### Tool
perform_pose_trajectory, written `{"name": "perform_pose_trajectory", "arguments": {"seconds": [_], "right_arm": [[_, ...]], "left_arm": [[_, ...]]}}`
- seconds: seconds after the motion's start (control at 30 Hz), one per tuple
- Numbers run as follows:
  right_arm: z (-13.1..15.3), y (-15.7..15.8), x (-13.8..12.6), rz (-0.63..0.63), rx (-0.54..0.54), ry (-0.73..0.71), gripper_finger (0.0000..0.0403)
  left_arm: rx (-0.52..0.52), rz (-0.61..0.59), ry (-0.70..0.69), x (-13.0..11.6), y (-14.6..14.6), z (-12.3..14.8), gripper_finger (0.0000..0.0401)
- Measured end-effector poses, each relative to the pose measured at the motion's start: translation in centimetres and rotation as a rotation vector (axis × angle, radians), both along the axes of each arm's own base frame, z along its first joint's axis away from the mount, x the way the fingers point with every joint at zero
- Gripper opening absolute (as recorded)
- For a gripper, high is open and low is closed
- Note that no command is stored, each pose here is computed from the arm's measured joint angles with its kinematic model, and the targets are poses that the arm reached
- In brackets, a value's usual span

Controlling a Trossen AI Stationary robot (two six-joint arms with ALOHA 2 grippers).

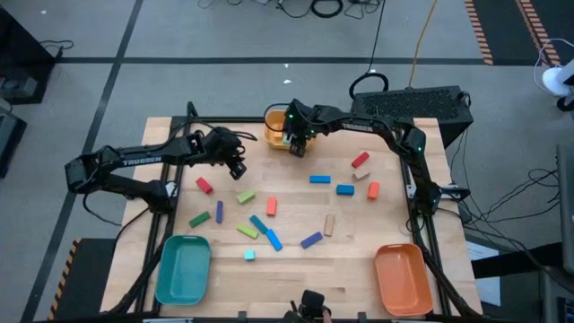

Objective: Sort blocks by size
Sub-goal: Put the orange square block into the yellow bin, then put the blue square block into the yellow bin

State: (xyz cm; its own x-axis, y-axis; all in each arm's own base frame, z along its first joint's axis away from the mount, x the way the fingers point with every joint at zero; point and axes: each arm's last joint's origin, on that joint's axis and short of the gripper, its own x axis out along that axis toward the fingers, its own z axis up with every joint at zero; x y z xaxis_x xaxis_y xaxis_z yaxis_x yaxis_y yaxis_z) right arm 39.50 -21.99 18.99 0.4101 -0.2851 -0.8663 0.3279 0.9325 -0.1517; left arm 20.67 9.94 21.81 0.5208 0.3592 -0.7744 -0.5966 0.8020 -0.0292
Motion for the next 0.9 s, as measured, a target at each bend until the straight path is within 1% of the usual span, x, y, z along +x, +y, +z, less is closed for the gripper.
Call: {"name": "perform_pose_trajectory", "arguments": {"seconds": [0.1,0.2,0.43,0.53,0.67,0.77,0.9], "right_arm": [[0.7,0.1,-0.2,0.002,-0.006,-0.011,0.0188],[2.1,0.3,-0.6,0.005,-0.019,-0.032,0.0187],[5.4,1.3,-2.3,0.017,-0.017,-0.023,0.0178],[6.4,1.8,-3.0,0.023,-0.002,-0.008,0.0174],[6.8,3.4,-4.0,0.068,0.062,-0.03,0.017],[6.7,4.9,-5.1,0.091,0.087,-0.024,0.0168],[6.3,7.5,-6.8,0.085,0.12,-0.028,0.0161]], "left_arm": [[-0.001,-0.01,0.002,0.1,-0.2,0.0,0.0164],[0.0,-0.018,0.004,0.2,-0.4,-0.1,0.0164],[0.003,-0.035,0.005,0.3,-0.8,0.0,0.0164],[0.003,-0.042,0.007,0.4,-1.0,-0.1,0.0164],[0.002,-0.059,0.009,0.5,-1.3,-0.1,0.0164],[0.013,-0.062,0.014,0.6,-1.5,-0.1,0.0164],[0.043,-0.062,0.026,0.8,-2.0,-0.1,0.0164]]}}
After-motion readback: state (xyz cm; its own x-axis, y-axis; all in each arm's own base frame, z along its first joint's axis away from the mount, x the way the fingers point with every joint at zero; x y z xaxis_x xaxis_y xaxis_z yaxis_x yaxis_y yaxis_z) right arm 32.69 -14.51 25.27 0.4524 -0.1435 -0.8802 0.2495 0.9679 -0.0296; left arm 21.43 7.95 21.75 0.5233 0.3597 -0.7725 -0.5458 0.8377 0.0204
